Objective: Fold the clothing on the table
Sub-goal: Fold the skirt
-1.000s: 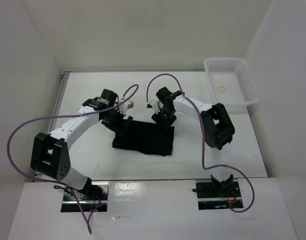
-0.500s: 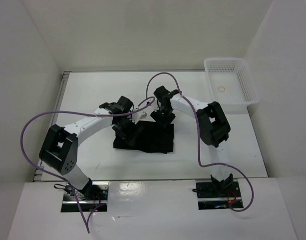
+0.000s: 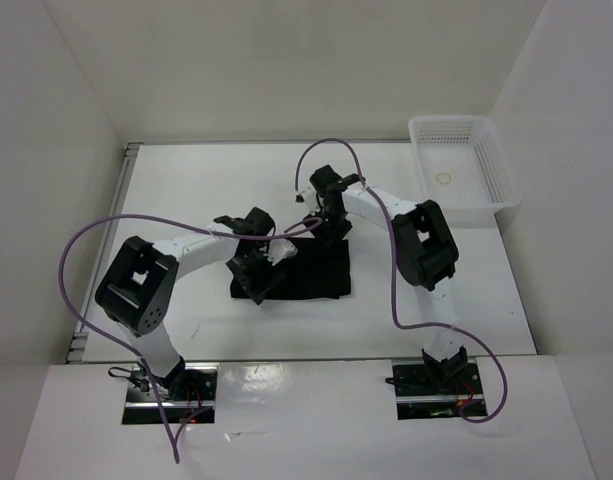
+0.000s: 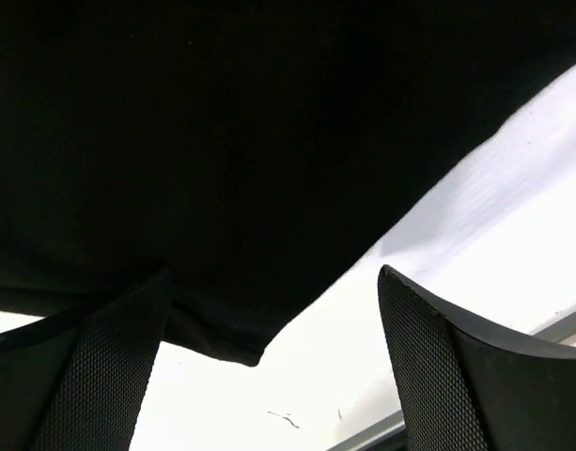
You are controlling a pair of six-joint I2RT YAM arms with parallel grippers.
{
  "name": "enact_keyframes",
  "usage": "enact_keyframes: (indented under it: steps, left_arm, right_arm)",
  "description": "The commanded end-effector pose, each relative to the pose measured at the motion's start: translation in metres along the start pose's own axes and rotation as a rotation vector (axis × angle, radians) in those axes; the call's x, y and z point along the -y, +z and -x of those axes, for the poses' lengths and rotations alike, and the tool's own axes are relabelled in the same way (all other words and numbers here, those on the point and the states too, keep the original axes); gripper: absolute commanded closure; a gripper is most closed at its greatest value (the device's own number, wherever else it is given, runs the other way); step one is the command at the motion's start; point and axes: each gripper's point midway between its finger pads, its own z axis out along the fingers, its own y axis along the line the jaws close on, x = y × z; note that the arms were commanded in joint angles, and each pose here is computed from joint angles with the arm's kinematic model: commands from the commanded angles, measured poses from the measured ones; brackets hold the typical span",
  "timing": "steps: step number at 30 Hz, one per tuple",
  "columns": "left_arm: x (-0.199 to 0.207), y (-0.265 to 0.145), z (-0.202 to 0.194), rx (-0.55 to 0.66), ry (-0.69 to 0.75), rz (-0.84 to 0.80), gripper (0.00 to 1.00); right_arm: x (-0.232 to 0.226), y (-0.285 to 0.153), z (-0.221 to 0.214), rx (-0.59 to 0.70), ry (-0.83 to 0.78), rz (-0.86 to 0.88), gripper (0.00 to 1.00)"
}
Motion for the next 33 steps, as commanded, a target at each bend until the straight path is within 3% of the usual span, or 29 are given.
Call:
enact_keyframes:
  steps: [1,12,19,23,28,33]
  left_arm:
    - [-0.007,0.007,-0.014,-0.036,0.023,-0.012,0.05]
    - [0.004,0.015,-0.039,-0.117,0.146,-0.163,0.09]
    - [-0.004,0.012,-0.053,-0.150,0.139,-0.173,0.16]
    - [-0.001,0.010,-0.058,-0.168,0.135,-0.183,0.25]
    - [-0.006,-0.009,-0.047,-0.139,0.141,-0.167,0.60]
    - [-0.029,-0.063,-0.016,0.016,0.120,-0.067,0.63]
  right_arm:
    - [0.022,0.013,0.009,0.020,0.025,-0.050,0.45]
    - [0.038,0.008,0.018,0.037,0.033,-0.109,0.45]
    - [0.072,0.002,0.031,0.078,0.079,-0.165,0.44]
    - [0.086,-0.001,0.050,0.110,0.087,-0.201,0.44]
    - [0.096,-0.006,0.066,0.127,0.088,-0.233,0.44]
    - [0.100,-0.037,0.088,0.212,0.085,-0.265,0.43]
